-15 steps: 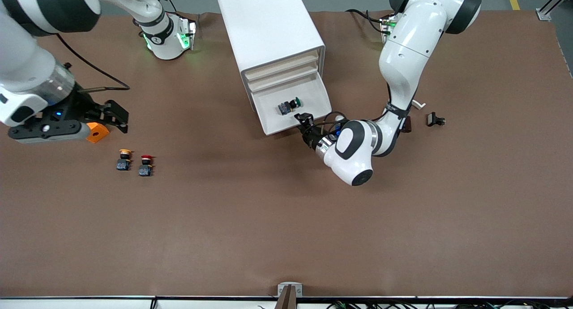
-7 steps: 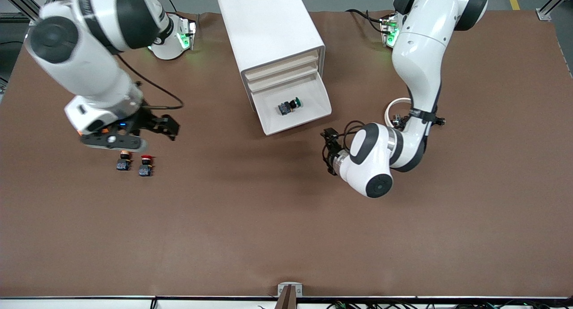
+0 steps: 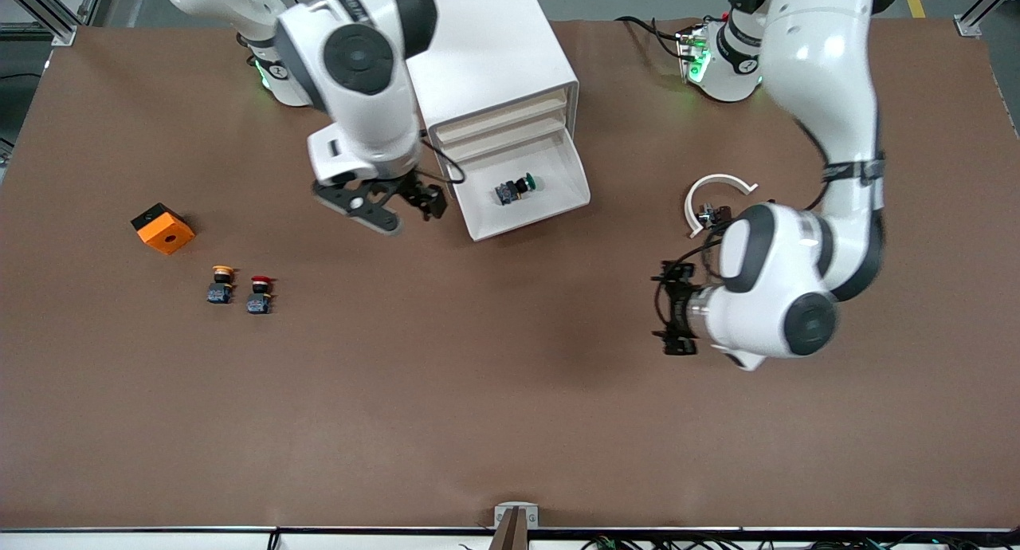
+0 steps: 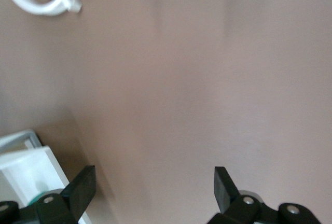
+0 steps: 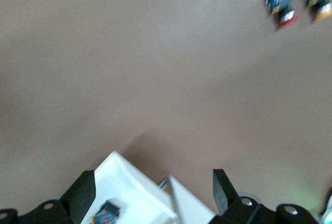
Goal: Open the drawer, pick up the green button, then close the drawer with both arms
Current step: 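Reach the right gripper into the drawer while the left gripper withdraws, then grasp the green button with the right gripper and lift it out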
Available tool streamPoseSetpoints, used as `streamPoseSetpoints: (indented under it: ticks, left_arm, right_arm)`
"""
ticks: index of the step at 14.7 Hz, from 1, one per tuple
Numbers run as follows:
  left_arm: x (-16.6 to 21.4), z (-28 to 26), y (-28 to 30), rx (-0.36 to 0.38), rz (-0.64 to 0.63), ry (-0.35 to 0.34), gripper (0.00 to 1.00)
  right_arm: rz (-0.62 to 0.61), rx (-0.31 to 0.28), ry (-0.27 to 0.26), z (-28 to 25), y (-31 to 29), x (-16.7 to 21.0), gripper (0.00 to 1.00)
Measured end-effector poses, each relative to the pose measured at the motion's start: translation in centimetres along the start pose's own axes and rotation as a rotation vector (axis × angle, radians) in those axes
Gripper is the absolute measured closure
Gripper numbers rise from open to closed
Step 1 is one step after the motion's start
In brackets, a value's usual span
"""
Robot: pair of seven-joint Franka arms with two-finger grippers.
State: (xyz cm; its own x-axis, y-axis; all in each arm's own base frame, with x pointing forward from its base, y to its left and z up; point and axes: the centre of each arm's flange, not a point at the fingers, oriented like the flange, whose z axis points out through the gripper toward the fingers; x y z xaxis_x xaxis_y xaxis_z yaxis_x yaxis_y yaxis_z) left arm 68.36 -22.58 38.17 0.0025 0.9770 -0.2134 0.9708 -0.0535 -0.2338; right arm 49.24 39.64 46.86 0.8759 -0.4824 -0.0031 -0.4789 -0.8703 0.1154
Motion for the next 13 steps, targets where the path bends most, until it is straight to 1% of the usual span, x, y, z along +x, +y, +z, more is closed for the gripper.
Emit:
streamPoseSetpoints:
  ticks: [2, 4, 5, 7, 9, 11, 13]
  left_arm:
    - [0.9, -5.2, -1.5, -0.068, 0.176, 0.050, 0.00]
    - [1.2, -8.8, -2.8, -0.109, 0.344, 0.111, 0.00]
    - [1.6, -10.2, -3.4, -0.124, 0.403, 0.133, 0.00]
    - [2.5, -12.1, -4.0, -0.142, 0.488, 0.151, 0.00]
    - [3.4, -13.4, -4.5, -0.151, 0.559, 0.162, 0.00]
    - [3.8, -14.1, -5.0, -0.142, 0.603, 0.161, 0.00]
    - [3.8, -14.1, -5.2, -0.135, 0.620, 0.160, 0.00]
  right_arm:
    - [0.075, 0.005, -0.017, 1.6, -1.8, -2.1, 0.00]
    - [0.153, 0.010, -0.054, 3.5, -3.2, -3.1, 0.00]
    - [0.174, 0.017, -0.074, 4.5, -3.9, -3.6, 0.00]
    - [0.217, 0.032, -0.107, 6.5, -5.4, -4.8, 0.00]
    - [0.239, 0.041, -0.120, 8.5, -6.7, -5.8, 0.00]
    - [0.234, 0.027, -0.120, 10.6, -7.7, -6.9, 0.00]
    - [0.224, 0.004, -0.119, 12.4, -8.3, -7.9, 0.00]
